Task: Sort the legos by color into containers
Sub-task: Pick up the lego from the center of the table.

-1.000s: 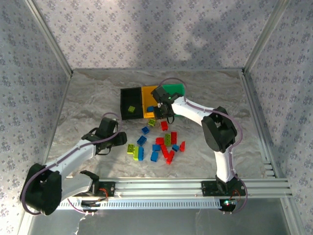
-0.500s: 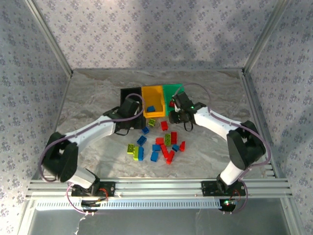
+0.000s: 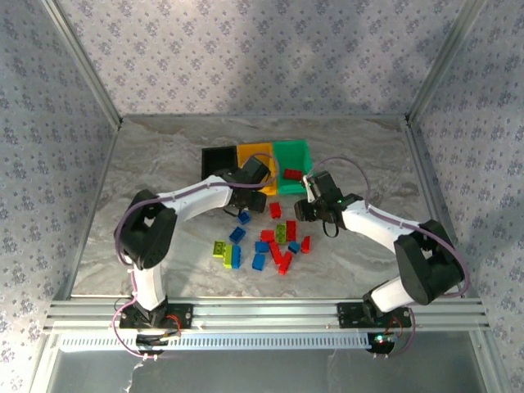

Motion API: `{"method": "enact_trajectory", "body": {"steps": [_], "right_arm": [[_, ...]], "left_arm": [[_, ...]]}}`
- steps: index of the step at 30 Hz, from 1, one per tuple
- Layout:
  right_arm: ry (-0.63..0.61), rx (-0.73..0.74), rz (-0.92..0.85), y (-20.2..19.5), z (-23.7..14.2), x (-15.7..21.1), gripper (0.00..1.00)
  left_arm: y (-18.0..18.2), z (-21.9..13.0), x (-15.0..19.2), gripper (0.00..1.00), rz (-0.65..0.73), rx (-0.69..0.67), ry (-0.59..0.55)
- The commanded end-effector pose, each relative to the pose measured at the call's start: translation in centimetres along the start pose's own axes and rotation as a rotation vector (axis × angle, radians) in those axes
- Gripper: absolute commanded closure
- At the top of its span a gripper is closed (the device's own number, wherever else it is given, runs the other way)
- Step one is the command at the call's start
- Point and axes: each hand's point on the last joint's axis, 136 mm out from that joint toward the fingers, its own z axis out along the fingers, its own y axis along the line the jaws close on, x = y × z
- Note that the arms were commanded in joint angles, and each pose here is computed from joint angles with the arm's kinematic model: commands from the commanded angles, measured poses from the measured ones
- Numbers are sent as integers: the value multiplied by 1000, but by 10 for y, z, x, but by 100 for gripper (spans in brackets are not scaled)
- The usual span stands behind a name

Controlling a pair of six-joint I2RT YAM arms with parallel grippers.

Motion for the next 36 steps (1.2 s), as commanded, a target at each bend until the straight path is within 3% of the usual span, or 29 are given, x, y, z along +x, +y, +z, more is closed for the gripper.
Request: {"method": "enact_trajectory", "body": {"steps": [1,18,22,29,36], "right_arm": [[-39,-20,-18,3,-5,-6,51],[-68,-6,-11,0,-13,-8,50],[-80,4,-12,-1,-16,-8,50],[-91,9,-10,-2,-18,-10,50],[-113,16,-3,-5,-23,-11,50]], "left_arm": [[-2,1,-3,40,30,-66,9],[-7,32,5,43,35,-105,58],[-6,33,4,51,29,-110,52],[-8,22,0,59,35,-98,31],[-7,-4,-6,60,19,-75,-22]]}}
